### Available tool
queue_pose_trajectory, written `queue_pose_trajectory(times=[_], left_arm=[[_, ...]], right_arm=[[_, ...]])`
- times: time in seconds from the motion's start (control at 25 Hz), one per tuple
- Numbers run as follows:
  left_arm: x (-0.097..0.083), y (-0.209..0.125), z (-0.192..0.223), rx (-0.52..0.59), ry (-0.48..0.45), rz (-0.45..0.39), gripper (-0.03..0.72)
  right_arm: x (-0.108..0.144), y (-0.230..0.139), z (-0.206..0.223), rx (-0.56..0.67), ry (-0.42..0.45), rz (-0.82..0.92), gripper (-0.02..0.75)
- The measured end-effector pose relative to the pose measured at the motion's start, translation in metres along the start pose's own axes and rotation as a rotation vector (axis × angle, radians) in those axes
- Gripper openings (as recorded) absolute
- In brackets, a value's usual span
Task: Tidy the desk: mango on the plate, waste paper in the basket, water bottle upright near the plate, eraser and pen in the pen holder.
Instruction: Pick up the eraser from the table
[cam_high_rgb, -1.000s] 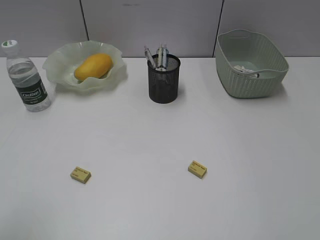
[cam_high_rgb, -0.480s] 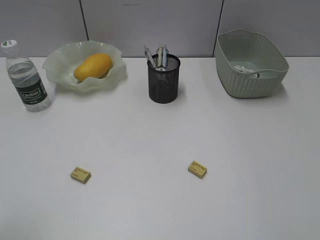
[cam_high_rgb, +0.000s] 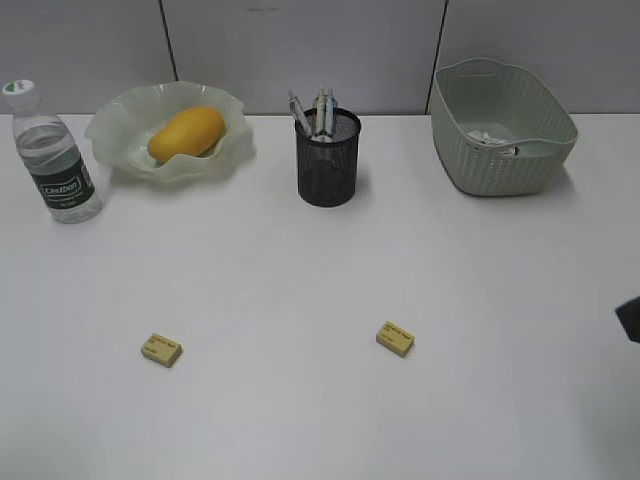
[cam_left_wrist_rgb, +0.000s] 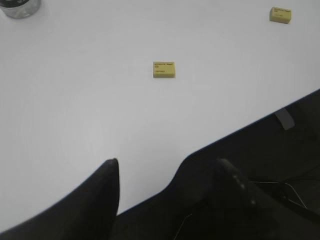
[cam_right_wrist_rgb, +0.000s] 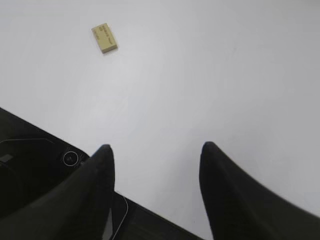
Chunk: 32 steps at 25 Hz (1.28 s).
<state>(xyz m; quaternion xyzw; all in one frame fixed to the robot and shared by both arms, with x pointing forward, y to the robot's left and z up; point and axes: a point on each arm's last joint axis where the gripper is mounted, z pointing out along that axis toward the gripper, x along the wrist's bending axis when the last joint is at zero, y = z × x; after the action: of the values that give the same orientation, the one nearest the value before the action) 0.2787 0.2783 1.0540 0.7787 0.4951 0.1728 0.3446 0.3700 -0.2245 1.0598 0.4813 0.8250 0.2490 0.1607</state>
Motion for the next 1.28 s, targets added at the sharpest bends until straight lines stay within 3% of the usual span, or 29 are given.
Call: queue_pose_trajectory(times=[0.52,0.76,1.08,1.28], left_arm=[[0.000,0.000,0.000,0.000,0.000,0.000,0.445],[0.000,0.000,0.000,0.000,0.000,0.000,0.445],[0.000,0.000,0.000,0.000,0.000,0.000,0.445],[0.000,0.000,0.000,0.000,0.000,0.000,0.445]], right_arm=[[0.006,0.087,0.105,0.281,0.014,-0.026,0.438],[0.010,0.092,0.137,0.403,0.041,0.002,0.440],[0.017,0.088,0.160,0.475,0.087,0.051,0.460],[0.040,0.087,0.171,0.470,0.104,-0.034,0.460]])
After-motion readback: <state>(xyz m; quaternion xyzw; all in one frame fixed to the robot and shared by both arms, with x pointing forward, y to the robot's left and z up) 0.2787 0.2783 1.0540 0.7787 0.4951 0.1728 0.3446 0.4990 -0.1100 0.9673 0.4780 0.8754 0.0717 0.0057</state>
